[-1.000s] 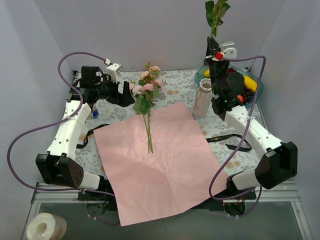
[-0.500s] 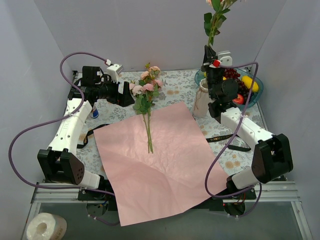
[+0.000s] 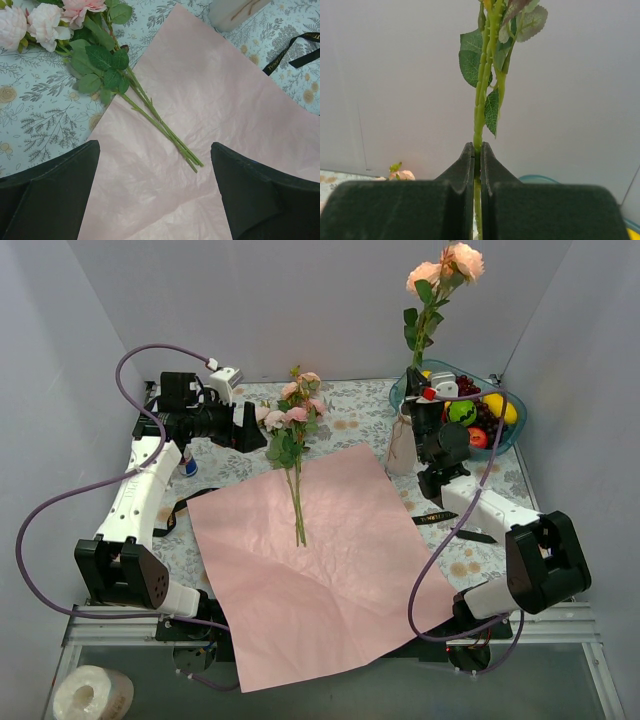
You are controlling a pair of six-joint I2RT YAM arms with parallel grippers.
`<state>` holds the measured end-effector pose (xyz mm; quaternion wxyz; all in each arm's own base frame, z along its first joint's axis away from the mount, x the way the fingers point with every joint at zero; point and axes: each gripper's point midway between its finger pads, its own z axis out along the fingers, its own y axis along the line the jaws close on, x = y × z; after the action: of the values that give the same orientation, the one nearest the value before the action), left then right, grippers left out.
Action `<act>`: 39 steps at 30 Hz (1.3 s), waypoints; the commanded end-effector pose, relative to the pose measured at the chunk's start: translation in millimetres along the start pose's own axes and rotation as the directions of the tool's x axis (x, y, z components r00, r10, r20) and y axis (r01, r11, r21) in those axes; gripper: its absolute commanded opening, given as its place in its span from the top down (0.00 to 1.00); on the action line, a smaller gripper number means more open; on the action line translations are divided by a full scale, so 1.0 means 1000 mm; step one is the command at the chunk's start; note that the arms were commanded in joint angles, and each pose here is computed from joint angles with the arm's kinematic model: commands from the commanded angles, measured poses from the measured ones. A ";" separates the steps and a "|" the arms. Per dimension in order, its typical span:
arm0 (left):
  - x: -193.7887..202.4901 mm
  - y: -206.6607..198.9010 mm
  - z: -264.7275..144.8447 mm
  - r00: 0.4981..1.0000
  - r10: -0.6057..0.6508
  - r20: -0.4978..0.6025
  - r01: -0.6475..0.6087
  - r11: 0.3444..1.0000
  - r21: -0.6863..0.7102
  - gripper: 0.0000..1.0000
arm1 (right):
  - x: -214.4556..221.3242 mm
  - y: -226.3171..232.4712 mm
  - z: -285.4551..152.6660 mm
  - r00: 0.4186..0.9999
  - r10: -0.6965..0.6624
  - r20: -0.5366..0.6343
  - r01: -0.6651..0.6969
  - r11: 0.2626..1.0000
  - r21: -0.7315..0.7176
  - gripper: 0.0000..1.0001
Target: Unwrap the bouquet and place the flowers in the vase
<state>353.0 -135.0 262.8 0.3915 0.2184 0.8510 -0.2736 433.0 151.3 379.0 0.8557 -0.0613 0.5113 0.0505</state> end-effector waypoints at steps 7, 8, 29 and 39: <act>-0.020 -0.008 -0.016 0.997 0.032 0.070 -0.033 0.999 0.014 0.07 | -0.010 -0.020 -0.020 1.000 0.025 -0.018 -0.024 0.998 0.058 0.90; -0.019 -0.008 -0.017 0.997 0.030 0.071 -0.031 0.999 0.013 0.07 | -0.005 -0.019 -0.022 0.999 0.019 -0.044 -0.016 0.999 0.051 0.80; -0.030 -0.016 -0.026 0.992 0.023 0.125 -0.028 0.999 0.039 0.04 | -0.070 -0.014 -0.056 0.984 0.016 -0.177 -0.029 0.997 -0.072 0.24; -0.045 -0.015 -0.027 0.991 0.015 0.136 -0.021 0.999 0.041 0.02 | -0.102 -0.001 -0.107 0.905 0.069 -0.419 -0.161 0.969 -0.188 0.10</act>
<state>355.6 -136.4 293.9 0.4240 0.2117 0.8284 -0.2986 318.8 125.3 442.1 0.7800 -0.1076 0.6071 0.1068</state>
